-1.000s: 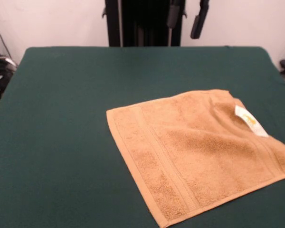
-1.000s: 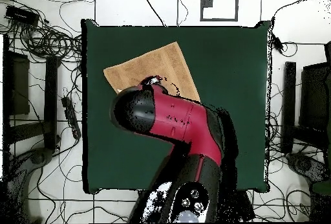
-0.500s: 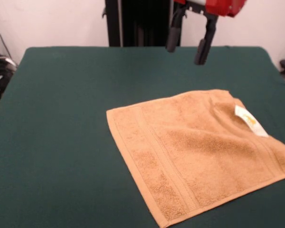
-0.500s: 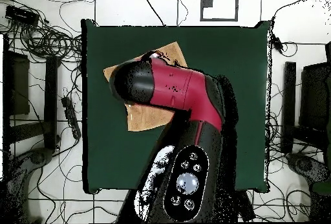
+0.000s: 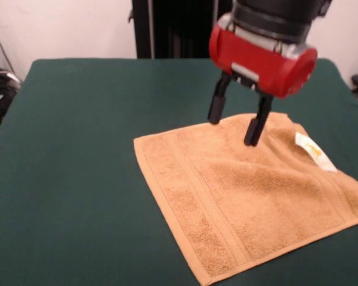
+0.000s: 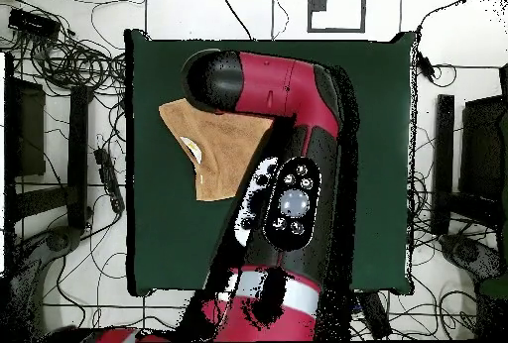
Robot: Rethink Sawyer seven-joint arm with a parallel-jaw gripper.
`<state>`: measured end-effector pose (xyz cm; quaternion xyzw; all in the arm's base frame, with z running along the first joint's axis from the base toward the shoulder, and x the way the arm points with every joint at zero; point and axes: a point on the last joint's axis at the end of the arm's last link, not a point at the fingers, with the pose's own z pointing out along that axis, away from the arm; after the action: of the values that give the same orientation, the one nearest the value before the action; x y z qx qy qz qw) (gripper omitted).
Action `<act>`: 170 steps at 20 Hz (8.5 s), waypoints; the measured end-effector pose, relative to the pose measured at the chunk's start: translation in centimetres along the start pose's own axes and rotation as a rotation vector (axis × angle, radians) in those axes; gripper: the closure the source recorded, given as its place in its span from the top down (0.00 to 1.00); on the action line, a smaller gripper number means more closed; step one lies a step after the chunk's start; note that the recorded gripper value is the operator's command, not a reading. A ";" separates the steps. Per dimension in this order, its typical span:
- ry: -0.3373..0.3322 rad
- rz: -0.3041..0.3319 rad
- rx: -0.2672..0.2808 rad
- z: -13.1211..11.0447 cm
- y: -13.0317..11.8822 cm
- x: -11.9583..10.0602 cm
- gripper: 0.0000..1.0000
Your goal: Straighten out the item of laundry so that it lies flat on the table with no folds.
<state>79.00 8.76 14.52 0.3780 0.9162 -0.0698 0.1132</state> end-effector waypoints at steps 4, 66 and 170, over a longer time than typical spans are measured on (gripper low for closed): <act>0.030 -0.020 0.033 3.0 0.9 0.2 1.00; 0.059 -0.038 0.185 9.6 -1.2 -2.8 1.00; -0.074 0.043 0.060 20.1 -11.0 2.5 1.00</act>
<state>72.59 -1.65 -5.08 0.3981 0.9005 -0.1088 0.1371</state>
